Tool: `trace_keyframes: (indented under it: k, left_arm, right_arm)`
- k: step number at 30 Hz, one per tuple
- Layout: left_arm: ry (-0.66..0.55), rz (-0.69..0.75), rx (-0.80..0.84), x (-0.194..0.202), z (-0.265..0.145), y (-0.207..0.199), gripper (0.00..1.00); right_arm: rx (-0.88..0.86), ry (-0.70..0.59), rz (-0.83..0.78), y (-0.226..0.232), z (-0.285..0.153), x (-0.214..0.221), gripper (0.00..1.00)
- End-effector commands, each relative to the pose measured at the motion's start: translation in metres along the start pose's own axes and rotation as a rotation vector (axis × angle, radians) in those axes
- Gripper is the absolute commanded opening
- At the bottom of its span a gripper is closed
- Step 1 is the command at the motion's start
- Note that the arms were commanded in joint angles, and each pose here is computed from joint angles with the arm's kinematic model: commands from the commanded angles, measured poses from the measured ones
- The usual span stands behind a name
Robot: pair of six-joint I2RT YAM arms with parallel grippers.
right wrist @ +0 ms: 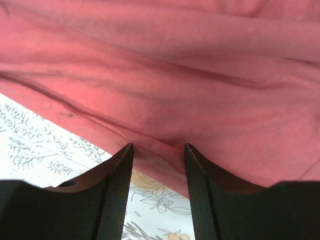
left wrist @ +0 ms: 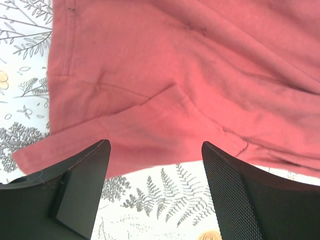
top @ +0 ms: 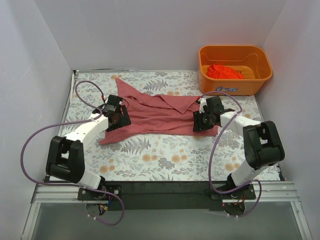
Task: Fold and stack the t-shirts
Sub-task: Flatten the tshirt out
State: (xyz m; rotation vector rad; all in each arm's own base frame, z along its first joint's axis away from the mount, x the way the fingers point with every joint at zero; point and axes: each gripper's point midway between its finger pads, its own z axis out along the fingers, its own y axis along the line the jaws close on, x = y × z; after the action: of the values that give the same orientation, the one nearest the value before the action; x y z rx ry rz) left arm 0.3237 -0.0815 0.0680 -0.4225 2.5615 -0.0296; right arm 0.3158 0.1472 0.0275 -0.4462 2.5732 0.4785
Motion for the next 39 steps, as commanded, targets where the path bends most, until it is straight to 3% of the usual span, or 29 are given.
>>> trace_keyframes:
  k: [1, 23, 28, 39]
  left_arm:
    - [-0.056, -0.017, 0.022, -0.003, -0.018, 0.003, 0.73]
    - [-0.034, -0.051, 0.053, 0.014, -0.029, 0.008, 0.73]
    - [-0.057, -0.061, 0.040, 0.008, -0.034, 0.010, 0.73]
    - [-0.115, -0.046, -0.063, -0.011, -0.019, 0.019, 0.68]
  right_arm:
    - [-0.060, 0.036, -0.026, 0.015, -0.008, -0.001, 0.51]
    - [-0.059, 0.158, 0.058, 0.027, -0.033, 0.069, 0.49]
    - [-0.124, 0.151, 0.066, 0.040, -0.042, 0.074, 0.48]
    - [-0.118, -0.070, 0.032, 0.047, -0.063, 0.029, 0.48]
